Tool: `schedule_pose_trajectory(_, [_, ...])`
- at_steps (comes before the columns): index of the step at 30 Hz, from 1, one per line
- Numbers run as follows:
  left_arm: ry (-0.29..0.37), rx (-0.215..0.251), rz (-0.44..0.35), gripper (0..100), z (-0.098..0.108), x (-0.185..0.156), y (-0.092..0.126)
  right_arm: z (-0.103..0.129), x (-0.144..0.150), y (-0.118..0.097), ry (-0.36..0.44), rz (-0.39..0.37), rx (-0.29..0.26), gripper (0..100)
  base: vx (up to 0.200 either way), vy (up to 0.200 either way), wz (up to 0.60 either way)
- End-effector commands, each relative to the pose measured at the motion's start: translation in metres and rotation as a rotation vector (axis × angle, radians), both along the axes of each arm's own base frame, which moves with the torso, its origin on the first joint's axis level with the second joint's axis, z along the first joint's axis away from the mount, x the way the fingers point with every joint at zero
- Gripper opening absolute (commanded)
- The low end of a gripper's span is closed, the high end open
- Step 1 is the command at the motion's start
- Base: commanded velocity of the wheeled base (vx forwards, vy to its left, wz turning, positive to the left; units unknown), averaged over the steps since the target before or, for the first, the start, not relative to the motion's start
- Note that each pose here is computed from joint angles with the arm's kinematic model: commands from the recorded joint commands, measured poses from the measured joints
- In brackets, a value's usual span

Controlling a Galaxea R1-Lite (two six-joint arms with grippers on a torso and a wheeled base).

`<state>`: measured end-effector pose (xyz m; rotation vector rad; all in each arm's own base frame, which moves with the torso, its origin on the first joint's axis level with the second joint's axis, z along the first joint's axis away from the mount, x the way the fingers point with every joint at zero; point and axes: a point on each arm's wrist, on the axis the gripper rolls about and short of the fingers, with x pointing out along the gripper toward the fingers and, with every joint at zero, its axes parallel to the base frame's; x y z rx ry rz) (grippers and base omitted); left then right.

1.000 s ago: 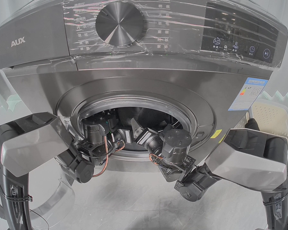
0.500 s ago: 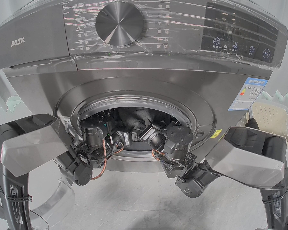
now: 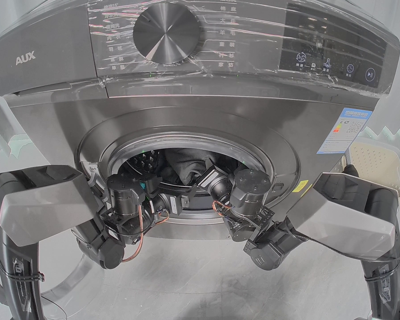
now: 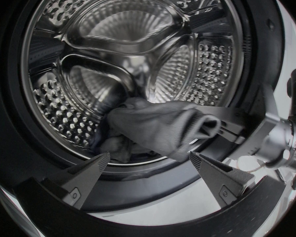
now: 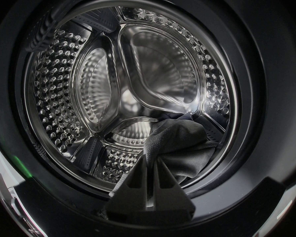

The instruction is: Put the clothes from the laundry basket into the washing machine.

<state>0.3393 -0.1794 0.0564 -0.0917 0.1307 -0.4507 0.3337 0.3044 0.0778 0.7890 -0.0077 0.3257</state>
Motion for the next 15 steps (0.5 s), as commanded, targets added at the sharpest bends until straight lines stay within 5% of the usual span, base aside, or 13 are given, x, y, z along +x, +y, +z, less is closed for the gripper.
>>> schedule_pose_trajectory(1, [0.008,0.004,-0.039,100,-0.002,-0.007,-0.007,0.002,0.001,0.000,-0.005,-0.001,0.004,0,0.000,0.000,0.00])
schedule_pose_trajectory(6, [-0.006,0.002,-0.061,100,0.000,-0.013,-0.012,0.001,-0.002,0.001,-0.003,0.011,-0.002,0,0.000,0.000,0.00])
schedule_pose_trajectory(7, [-0.006,0.002,-0.062,100,-0.001,-0.014,-0.012,0.001,-0.001,0.000,-0.003,0.008,-0.002,100,0.000,0.000,0.00])
schedule_pose_trajectory(15, [-0.029,-0.011,-0.061,100,0.006,-0.015,-0.011,-0.012,-0.017,-0.002,0.046,0.026,-0.057,100,0.000,0.000,0.00])
